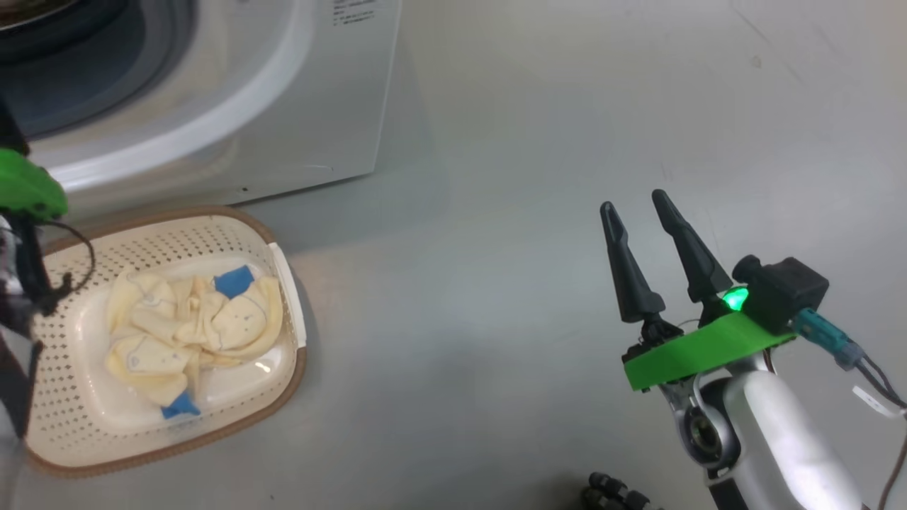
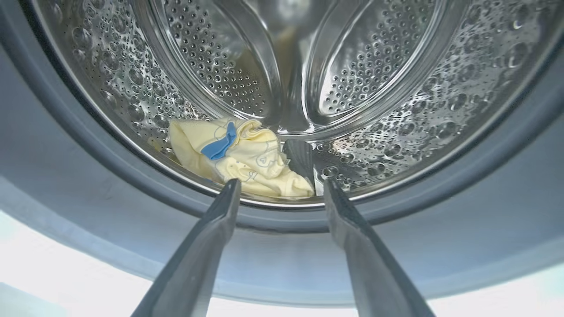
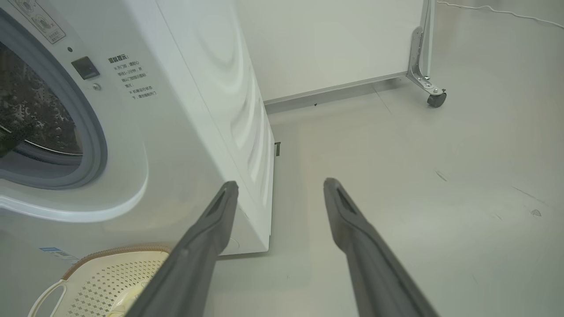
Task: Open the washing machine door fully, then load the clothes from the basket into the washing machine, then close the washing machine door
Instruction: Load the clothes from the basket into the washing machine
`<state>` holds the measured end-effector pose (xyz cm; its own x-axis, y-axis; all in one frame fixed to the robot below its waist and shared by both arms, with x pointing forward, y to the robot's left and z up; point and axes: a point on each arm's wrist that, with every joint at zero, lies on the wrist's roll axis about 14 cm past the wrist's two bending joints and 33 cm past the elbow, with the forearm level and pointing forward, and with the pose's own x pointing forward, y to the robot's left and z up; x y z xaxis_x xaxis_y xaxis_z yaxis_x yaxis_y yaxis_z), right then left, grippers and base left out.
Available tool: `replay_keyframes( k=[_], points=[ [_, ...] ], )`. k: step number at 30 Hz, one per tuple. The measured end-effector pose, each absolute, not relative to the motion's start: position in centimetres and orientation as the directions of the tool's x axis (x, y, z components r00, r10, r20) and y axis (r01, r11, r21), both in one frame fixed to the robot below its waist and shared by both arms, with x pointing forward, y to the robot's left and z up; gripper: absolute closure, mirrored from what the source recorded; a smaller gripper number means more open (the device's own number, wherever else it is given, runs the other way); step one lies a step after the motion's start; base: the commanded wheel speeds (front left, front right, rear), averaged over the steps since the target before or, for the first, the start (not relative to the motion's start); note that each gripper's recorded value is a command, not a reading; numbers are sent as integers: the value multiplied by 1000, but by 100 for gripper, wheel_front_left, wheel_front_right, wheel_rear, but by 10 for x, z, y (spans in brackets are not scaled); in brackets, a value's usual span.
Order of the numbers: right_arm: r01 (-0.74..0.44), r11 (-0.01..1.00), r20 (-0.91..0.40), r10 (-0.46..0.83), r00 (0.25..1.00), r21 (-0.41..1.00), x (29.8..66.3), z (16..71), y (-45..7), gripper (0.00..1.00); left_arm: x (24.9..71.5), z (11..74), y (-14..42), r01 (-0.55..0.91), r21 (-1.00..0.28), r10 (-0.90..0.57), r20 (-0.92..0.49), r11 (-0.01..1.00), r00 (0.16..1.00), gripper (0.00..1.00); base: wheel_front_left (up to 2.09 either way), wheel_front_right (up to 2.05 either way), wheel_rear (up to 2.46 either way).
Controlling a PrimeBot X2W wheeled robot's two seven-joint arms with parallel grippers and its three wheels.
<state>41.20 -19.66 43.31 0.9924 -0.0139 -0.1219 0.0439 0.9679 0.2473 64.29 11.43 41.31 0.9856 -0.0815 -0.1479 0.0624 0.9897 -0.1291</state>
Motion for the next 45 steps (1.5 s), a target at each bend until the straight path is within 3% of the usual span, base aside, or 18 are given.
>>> replay_keyframes(
  k=[16, 24, 45],
  points=[
    [15, 974, -68, 0, 998, 227, 379, 468, -190, 0, 504, 441, 100, 160, -141, -176, -104, 977, 979, 0, 0, 0, 0],
    [-17, 980, -45, 27, 999, 200, 363, 486, -182, 0, 445, 450, 115, 141, -137, -157, -115, 981, 981, 0, 0, 0, 0],
    [-116, 981, -7, 118, 993, 154, 341, 513, -156, 0, 371, 483, 151, 48, -145, -55, -45, 988, 997, 0, 0, 0, 0]
  ],
)
